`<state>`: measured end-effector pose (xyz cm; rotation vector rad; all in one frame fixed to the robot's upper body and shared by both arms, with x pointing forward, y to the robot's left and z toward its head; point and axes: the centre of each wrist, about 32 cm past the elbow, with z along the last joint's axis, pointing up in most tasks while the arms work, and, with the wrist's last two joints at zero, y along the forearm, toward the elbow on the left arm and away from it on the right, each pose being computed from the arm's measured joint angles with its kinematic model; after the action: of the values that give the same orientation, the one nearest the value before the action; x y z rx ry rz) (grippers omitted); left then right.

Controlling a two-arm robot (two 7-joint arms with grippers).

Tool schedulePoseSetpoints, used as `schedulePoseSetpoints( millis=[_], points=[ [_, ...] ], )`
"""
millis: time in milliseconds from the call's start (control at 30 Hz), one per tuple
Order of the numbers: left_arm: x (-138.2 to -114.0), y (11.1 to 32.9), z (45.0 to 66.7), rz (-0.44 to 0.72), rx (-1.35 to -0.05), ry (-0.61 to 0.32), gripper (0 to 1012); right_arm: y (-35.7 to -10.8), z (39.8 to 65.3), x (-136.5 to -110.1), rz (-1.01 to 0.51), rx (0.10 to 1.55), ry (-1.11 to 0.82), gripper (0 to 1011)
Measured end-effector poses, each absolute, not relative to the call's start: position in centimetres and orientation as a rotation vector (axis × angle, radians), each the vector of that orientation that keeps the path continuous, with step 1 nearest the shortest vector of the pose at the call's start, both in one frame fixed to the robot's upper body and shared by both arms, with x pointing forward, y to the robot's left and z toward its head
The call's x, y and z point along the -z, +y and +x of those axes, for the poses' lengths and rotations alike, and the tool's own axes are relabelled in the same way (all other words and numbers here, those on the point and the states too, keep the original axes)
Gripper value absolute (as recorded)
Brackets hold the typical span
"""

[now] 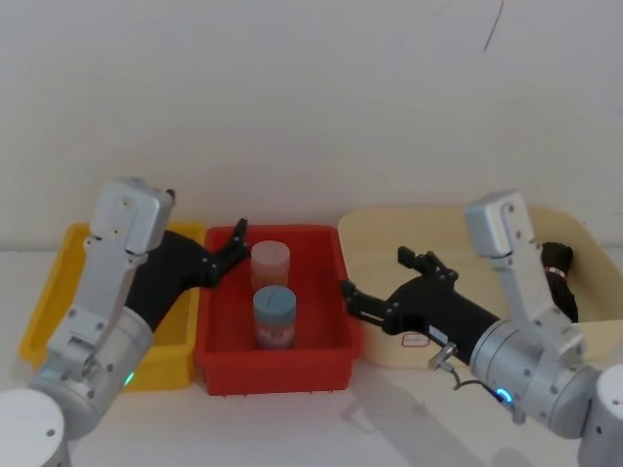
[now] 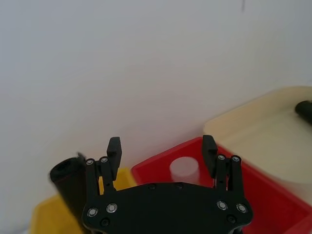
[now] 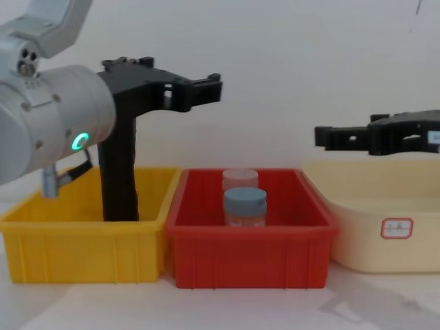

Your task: Pick up the garbage bag with the one hand and transfer it to the other hand.

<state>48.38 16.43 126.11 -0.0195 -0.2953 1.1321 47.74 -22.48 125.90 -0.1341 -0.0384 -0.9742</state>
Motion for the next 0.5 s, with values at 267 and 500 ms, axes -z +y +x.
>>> schedulePoseSetpoints(
  millis=[267, 500],
  points=[
    [-126.1, 17.1, 47.6, 0.005, -1.183, -0.298, 1000, -20.9, 47.6, -125.8, -0.190, 0.937, -0.046, 1000],
    [-126.1, 17.4, 47.1, 0.018, -1.210, -0.299, 1000, -19.7, 48.1, -125.7, -0.238, 0.932, -0.060, 1000]
  ],
)
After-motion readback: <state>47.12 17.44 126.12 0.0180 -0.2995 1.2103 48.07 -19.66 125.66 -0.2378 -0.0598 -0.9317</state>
